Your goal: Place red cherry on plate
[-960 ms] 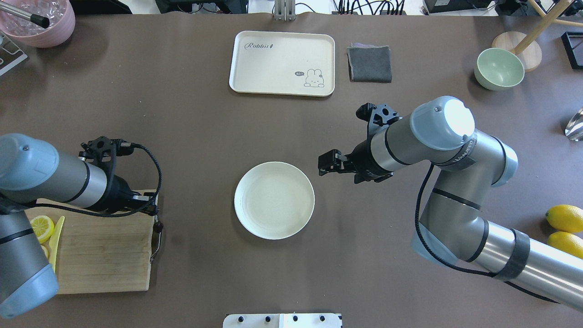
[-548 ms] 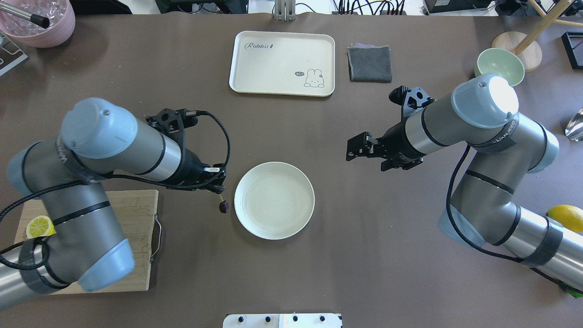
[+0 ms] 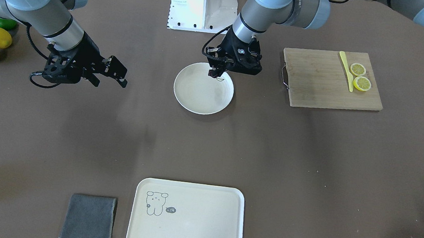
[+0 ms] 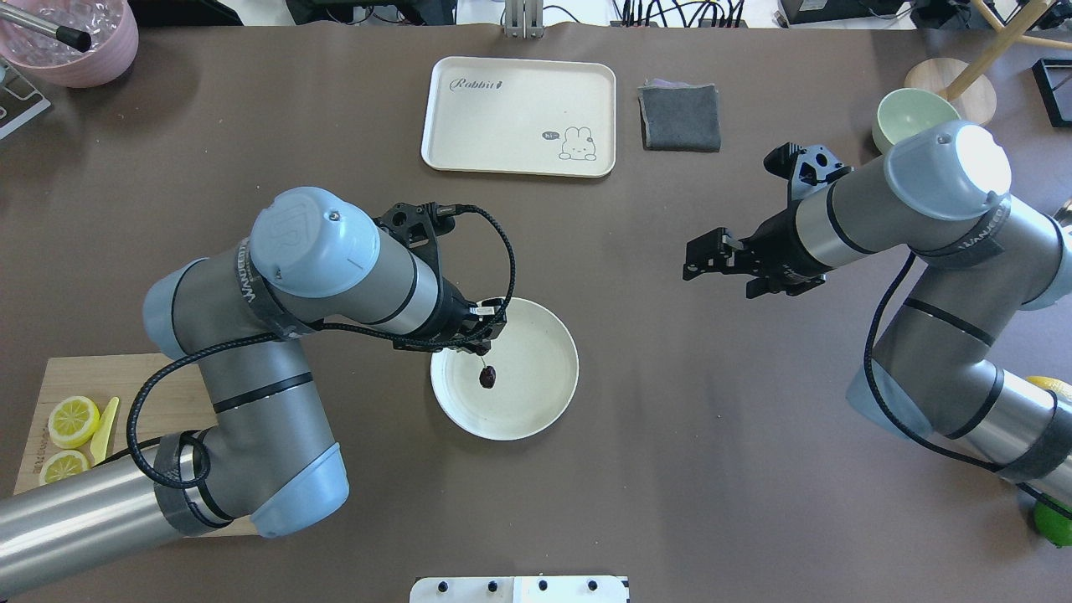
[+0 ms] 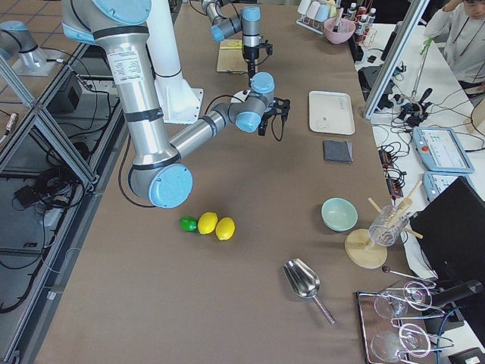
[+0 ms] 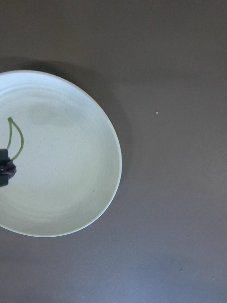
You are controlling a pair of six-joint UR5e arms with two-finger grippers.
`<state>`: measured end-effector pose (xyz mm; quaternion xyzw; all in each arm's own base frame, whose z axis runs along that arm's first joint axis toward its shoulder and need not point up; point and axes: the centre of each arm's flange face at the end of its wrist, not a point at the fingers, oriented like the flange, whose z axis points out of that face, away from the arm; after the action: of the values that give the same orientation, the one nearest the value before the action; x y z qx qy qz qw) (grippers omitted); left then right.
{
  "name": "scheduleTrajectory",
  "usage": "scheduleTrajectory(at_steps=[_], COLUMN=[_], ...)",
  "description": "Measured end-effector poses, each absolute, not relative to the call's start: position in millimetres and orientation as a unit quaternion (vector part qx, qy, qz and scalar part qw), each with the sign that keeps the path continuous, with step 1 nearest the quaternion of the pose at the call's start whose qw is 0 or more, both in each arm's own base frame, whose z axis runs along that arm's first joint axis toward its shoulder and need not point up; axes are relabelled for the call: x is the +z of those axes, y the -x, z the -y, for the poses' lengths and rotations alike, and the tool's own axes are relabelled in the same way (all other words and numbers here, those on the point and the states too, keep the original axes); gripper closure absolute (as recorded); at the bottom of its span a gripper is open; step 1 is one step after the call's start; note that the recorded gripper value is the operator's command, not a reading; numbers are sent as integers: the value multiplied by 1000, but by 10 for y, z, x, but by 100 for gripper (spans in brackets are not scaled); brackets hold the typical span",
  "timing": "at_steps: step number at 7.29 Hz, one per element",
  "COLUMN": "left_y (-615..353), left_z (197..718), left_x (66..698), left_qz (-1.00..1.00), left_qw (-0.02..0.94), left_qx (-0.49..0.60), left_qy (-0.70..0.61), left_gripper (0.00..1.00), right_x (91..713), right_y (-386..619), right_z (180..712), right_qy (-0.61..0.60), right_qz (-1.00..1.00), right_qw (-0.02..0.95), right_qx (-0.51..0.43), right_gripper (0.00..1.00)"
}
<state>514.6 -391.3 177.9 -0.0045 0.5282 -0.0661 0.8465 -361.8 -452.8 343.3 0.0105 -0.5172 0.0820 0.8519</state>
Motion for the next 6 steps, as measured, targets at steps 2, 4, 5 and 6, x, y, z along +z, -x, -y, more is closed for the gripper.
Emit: scheduleTrajectory(at_steps=[2, 4, 5, 6], left_y=[-5147, -4895, -4640, -4266], left_z=[3962, 4247, 4481, 4724], left_x=[1760, 1942, 2184, 2569], left_qz=[-533, -523, -508, -488], left_qw=[843, 848, 857, 870], left_qx=[-69, -90, -90, -69], left_qy=[-2, -10, -17, -33], left_gripper=[3, 3, 3, 3], right_x=[3649, 3825, 3946, 4077], right_y=[3452, 3263, 3099, 2887], right_z=[4560, 4612, 4660, 4730], right_qy=[-24, -34, -40, -48], right_qz=[504, 494, 488, 483], right_qw=[861, 867, 871, 874], right_qx=[67, 53, 43, 31], right_gripper=[0, 0, 0, 0])
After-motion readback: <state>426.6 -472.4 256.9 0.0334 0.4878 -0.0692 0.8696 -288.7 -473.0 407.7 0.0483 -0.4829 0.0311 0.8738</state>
